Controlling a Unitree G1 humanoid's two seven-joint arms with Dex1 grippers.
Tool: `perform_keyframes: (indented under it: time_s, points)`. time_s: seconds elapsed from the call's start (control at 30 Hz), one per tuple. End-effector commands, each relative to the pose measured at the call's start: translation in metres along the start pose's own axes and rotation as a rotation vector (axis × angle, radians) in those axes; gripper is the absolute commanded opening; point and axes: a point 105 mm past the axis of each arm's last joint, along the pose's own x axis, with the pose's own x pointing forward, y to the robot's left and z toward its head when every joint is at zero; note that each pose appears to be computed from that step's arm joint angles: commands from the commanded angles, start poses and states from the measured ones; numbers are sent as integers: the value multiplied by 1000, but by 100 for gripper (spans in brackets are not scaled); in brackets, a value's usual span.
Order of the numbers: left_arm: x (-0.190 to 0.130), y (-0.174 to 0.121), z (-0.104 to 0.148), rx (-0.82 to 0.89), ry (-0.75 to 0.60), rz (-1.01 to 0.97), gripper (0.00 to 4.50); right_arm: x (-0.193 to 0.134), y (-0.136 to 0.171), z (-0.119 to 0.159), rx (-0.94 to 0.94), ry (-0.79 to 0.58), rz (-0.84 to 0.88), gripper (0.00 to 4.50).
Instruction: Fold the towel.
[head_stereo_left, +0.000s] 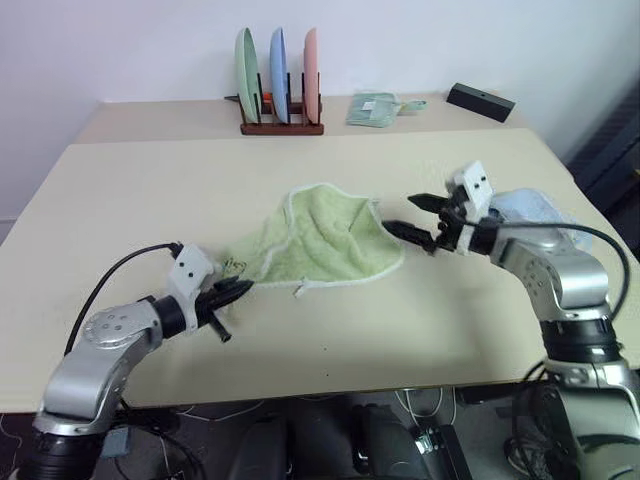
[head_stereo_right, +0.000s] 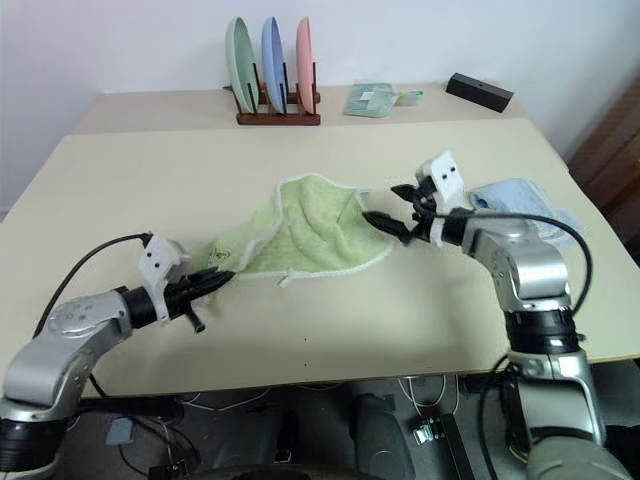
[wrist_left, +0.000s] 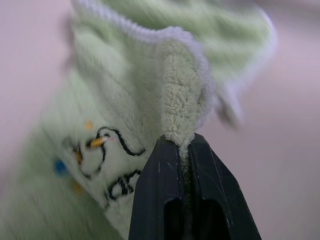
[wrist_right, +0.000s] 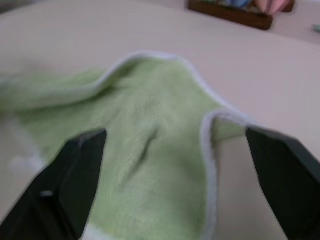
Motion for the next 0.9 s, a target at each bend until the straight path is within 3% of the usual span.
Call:
perform_keyframes:
  time_s: [0.03,0.2,0.43,0.63,0.77,0.9]
  points:
    - [-5,-3,12,38,-34,-35,3,9,-16,9,79,-1,-82,450]
    - [-6,-15,8,-5,-28,-84,3,39,-33,1,38,85,-176,450]
    - [-23,-31,-21,-45,101,-130,3,63,-36,-2,77,118,-171,450]
    - [-30,-31,-29,-51,142,-119,3,78,-24,19,154,63,-108,450]
    - [-32,-31,-34,-46,152,-106,3,79,-18,50,152,-53,-61,450]
    - [-30,-32,-33,-51,142,-115,3,91,-8,24,52,70,-54,450]
